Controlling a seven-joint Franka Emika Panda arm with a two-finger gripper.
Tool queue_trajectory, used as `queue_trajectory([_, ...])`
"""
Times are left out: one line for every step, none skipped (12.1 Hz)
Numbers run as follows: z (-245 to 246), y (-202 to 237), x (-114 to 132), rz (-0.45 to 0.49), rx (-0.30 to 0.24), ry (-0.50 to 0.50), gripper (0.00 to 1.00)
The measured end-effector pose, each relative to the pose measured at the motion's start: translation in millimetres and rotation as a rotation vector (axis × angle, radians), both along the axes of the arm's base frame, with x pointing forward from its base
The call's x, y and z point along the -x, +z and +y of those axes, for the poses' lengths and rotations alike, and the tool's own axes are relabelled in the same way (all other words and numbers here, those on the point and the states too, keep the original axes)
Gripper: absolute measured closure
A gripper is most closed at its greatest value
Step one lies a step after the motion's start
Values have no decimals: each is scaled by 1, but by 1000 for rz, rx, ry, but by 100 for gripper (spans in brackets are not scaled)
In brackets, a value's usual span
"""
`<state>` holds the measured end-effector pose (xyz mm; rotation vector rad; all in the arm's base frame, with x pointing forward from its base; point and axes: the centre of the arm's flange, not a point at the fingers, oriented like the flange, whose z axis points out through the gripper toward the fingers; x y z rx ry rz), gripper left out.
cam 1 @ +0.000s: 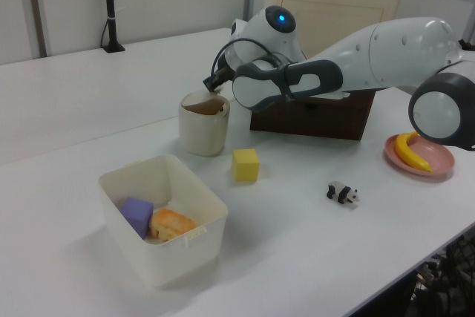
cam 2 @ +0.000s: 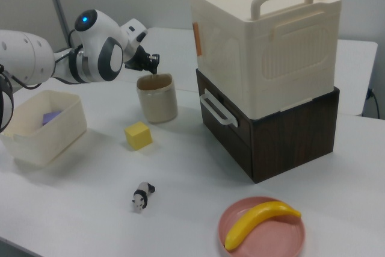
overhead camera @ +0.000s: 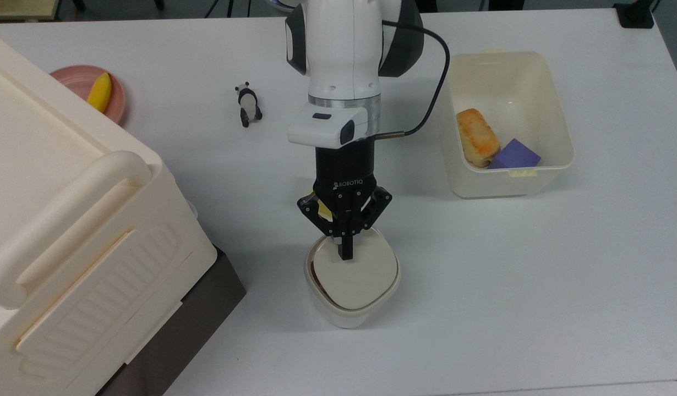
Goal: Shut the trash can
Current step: 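Press the lid down onto the trash can rim with the gripper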
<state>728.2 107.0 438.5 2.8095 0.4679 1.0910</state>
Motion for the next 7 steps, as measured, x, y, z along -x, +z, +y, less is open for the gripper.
queue_trajectory([-1, -6, 1, 11, 3, 0, 99])
queue_trajectory([-2, -11, 3, 21, 6, 0, 99])
queue_trajectory([-5, -20, 5, 38, 13, 2, 99])
queue_trajectory([-6, -25, 7, 48, 16, 3, 99])
queue_trajectory([-7, -27, 7, 53, 18, 2, 99])
queue_trajectory([-8, -27, 8, 55, 19, 3, 99])
queue_trajectory([-9, -28, 10, 56, 26, 7, 99])
